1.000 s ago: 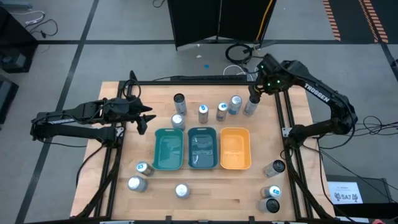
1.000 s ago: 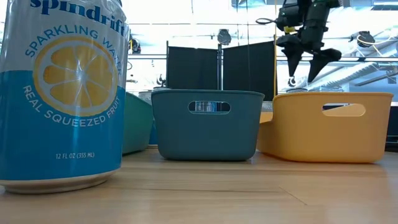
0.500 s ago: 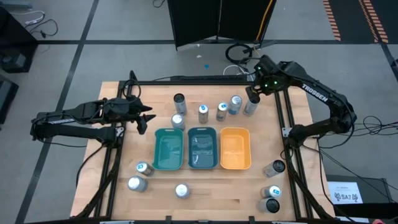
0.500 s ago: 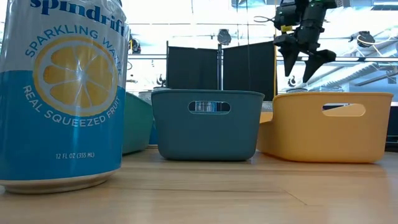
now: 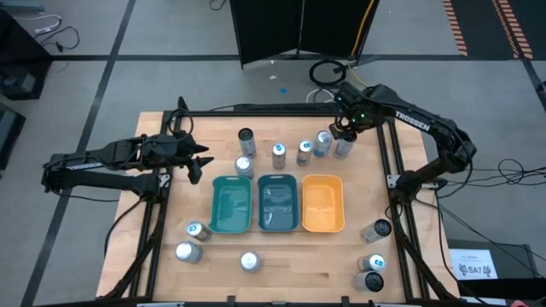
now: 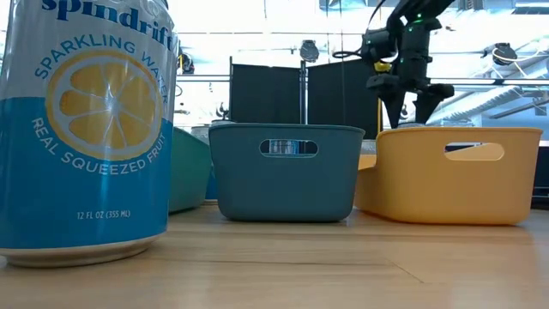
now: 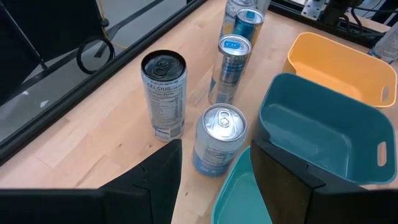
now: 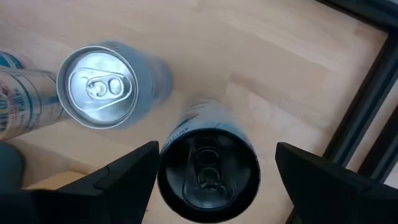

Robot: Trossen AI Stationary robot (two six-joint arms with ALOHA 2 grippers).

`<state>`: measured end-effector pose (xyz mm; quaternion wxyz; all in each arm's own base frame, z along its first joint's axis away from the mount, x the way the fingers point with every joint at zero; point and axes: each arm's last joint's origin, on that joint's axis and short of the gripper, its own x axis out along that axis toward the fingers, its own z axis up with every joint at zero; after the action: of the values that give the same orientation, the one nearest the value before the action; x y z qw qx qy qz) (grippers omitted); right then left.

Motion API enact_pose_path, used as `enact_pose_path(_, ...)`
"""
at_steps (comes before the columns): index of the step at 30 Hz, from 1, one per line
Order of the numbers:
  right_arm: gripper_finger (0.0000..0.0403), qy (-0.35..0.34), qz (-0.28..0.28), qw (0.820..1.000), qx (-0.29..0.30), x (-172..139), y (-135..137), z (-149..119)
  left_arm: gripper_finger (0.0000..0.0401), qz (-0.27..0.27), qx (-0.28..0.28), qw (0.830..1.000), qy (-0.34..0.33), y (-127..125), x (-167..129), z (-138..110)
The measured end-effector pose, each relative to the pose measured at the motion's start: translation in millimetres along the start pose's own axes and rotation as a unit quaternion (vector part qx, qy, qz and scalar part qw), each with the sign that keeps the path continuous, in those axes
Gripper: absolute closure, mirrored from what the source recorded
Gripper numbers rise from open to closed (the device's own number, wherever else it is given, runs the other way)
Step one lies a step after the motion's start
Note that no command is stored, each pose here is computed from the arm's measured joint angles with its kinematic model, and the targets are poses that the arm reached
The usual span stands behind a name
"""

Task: Sort soda cans
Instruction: Put the white-blue soda can into the yellow bin

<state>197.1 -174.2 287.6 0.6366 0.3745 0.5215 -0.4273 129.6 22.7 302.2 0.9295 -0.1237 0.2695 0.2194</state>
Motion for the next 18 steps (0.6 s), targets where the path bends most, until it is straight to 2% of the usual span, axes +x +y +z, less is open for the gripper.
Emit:
enact_pose_path(8, 0.009, 0.045, -0.021, 0.999, 0.009, 9.2, 0.0, -1.5, 0.0199, 0.0, 0.0, 1.0, 0.0, 0.1, 0.0, 0.0)
enact_pose_path(14, 0.0091, 0.056, -0.01, 0.998, 0.021, 9.5, 0.5, -2.4, 0.0199, 0.0, 0.015, 1.0, 0.0, 0.0, 0.0, 0.0)
enact_pose_path(18, 0.0108, 0.062, -0.002, 0.998, 0.026, 9.9, 1.2, -2.5, 0.0199, 0.0, 0.014, 1.0, 0.0, 0.0, 0.0, 0.0)
